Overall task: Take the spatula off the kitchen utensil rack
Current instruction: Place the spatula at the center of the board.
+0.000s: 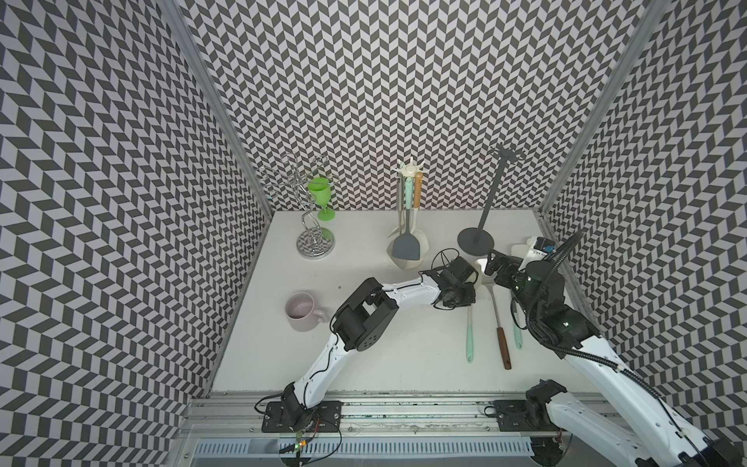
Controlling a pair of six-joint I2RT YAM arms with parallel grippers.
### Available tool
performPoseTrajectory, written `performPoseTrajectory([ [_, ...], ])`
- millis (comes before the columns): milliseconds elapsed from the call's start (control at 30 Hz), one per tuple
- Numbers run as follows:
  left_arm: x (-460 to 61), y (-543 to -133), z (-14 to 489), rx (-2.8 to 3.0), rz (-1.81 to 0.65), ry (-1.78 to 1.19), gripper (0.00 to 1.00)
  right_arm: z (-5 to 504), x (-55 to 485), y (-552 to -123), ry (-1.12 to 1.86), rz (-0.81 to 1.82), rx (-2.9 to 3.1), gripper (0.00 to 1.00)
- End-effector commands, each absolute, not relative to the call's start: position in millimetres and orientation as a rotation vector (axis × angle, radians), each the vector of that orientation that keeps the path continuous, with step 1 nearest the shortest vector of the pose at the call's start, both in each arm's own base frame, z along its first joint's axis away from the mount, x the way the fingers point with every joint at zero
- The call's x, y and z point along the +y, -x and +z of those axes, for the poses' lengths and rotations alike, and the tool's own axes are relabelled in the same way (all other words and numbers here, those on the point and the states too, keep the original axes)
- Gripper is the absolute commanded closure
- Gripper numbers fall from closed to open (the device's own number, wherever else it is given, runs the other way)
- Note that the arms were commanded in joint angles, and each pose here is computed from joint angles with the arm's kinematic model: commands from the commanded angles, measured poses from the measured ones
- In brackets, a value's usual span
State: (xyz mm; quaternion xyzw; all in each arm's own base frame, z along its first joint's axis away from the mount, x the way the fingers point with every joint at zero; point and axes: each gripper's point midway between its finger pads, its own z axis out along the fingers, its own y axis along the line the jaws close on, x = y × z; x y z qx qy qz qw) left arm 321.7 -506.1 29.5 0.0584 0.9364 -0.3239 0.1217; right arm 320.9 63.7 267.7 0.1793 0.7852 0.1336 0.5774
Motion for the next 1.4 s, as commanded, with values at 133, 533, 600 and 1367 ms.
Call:
performPoseTrajectory([
  [133,-485.5,-302.8,-6.6,2.877,-0.879,-0.076,0.94,284.3,64.1,-319.9,-0.436,0.373,1.767,0.00],
  [533,-483.8,-296.5,-15.2,2.927,-0.940,0.049,0.90,285.2,68.9,-317.5,-0.419,0.412,1.764,0.00],
  [600,-484.9,-294.9,-15.9,2.930,-0.961,0.058,0.86,287.1,68.6,-316.6,-0.421,0.415,1.758,0.00],
  [1367,-484.7,-294.2,38.4,2.822,-1.079,0.026,0.68,278.8,71.2,-315.0,-0.386,0.410,1.773,0.00],
])
